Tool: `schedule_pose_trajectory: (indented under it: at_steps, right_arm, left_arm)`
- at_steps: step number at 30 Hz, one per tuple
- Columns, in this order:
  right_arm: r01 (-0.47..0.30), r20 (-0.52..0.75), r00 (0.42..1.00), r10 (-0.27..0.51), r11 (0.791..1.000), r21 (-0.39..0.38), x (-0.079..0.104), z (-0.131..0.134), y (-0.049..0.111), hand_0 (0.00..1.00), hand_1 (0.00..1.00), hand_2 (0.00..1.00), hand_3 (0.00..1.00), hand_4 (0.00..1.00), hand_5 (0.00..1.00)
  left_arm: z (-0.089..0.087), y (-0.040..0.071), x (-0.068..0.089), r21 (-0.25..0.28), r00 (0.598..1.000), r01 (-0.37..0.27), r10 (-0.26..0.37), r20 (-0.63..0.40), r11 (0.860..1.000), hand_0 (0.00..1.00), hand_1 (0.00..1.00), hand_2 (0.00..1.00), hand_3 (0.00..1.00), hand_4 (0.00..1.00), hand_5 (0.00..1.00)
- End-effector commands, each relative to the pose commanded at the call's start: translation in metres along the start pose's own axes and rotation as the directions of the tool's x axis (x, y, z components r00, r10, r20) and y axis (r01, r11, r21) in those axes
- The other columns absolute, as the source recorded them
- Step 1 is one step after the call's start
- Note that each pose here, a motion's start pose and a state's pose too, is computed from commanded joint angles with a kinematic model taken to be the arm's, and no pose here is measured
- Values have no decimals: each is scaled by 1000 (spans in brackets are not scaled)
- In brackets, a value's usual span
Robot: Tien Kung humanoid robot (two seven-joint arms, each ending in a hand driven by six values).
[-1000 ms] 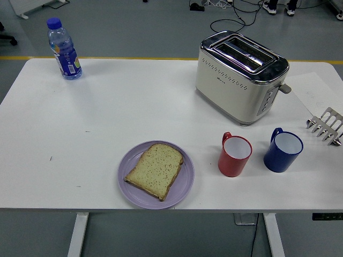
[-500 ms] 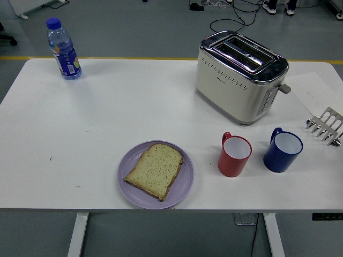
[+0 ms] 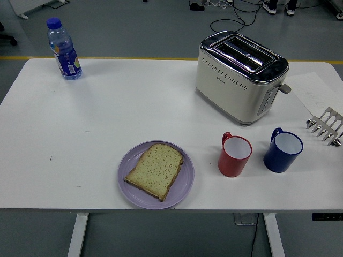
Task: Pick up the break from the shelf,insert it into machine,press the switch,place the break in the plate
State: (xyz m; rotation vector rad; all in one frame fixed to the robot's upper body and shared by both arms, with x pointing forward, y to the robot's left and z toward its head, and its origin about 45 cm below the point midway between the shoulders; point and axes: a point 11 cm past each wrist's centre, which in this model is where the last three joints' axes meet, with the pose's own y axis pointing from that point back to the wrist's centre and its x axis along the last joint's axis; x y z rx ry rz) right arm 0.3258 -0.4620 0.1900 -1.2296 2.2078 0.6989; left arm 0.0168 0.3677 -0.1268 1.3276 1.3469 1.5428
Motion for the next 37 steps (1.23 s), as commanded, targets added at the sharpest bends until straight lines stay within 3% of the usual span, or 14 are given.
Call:
schedule_pose_trajectory:
  at_steps: [37]
  right_arm:
    - [-29, 38, 999, 29, 1000, 12, 5, -1, 1, 694, 656, 683, 614, 460, 282]
  left_arm:
    - [6, 1, -2, -16, 1000, 2, -2, 10, 1000, 420, 499, 582, 682, 483, 998]
